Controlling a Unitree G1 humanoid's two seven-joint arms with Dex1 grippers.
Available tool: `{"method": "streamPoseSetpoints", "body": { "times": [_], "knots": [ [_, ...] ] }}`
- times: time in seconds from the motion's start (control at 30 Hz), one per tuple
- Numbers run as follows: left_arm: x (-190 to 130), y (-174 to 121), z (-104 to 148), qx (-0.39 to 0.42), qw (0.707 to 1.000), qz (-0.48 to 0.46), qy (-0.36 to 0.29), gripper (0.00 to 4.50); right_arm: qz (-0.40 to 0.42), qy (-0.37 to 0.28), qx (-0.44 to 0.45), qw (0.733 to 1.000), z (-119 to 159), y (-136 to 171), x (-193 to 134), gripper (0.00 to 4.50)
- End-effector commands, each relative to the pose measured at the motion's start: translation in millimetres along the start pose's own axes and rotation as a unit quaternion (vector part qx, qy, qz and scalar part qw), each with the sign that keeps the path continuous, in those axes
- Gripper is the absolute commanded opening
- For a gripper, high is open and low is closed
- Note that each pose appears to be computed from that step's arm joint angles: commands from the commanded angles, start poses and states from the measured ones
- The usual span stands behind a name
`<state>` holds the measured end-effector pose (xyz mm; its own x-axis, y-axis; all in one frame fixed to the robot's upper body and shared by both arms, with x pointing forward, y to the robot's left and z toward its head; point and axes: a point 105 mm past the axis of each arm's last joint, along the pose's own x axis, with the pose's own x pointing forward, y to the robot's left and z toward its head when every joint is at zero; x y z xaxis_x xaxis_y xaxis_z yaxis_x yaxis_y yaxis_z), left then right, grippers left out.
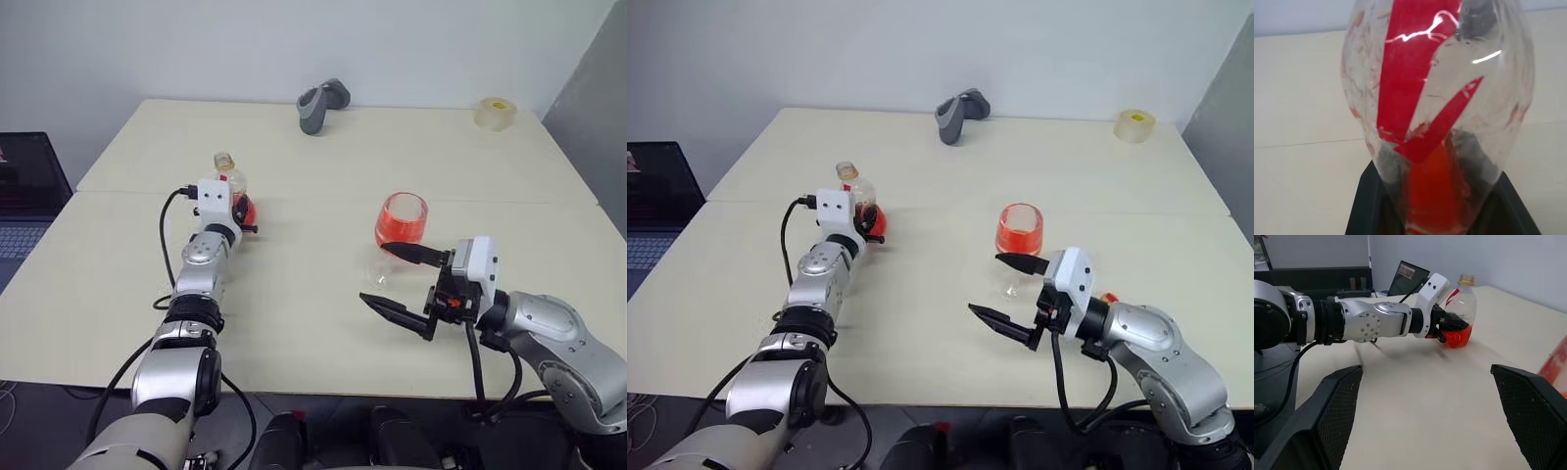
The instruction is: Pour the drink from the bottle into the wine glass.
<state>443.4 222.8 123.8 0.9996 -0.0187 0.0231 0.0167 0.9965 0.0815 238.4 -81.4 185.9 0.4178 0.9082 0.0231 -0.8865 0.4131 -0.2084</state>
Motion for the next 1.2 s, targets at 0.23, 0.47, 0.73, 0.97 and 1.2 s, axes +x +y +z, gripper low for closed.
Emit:
{"method": "streamPoseSetpoints", "body": {
  "times": [0.23, 0.47, 0.73, 0.97, 1.2],
  "knots": [
    [-15, 0, 4, -0.013, 0.999, -0.019, -0.034, 4.20, 0.016, -0.007, -0.021, 1.000, 7, 10, -2, 4.50],
    [-50, 11, 18, 0.007, 0.998, -0.007, -0.063, 4.48, 0.014, 0.013, -0.024, 1.000, -2, 17, -13, 4.50],
    [-107, -11, 7, -0.024, 0.999, -0.027, -0.031, 4.48, -0.166, 0.041, -0.007, 0.985, -50, -25, -51, 4.50],
    [-118, -15, 8, -0.006, 0.999, -0.005, -0.039, 4.48, -0.285, 0.039, 0.013, 0.958, -73, -56, -88, 4.50],
    [-124, -7, 7, -0.006, 0.999, 0.018, -0.042, 4.48, -0.370, 0.001, 0.010, 0.929, -69, -89, -100, 4.50]
  ]
}}
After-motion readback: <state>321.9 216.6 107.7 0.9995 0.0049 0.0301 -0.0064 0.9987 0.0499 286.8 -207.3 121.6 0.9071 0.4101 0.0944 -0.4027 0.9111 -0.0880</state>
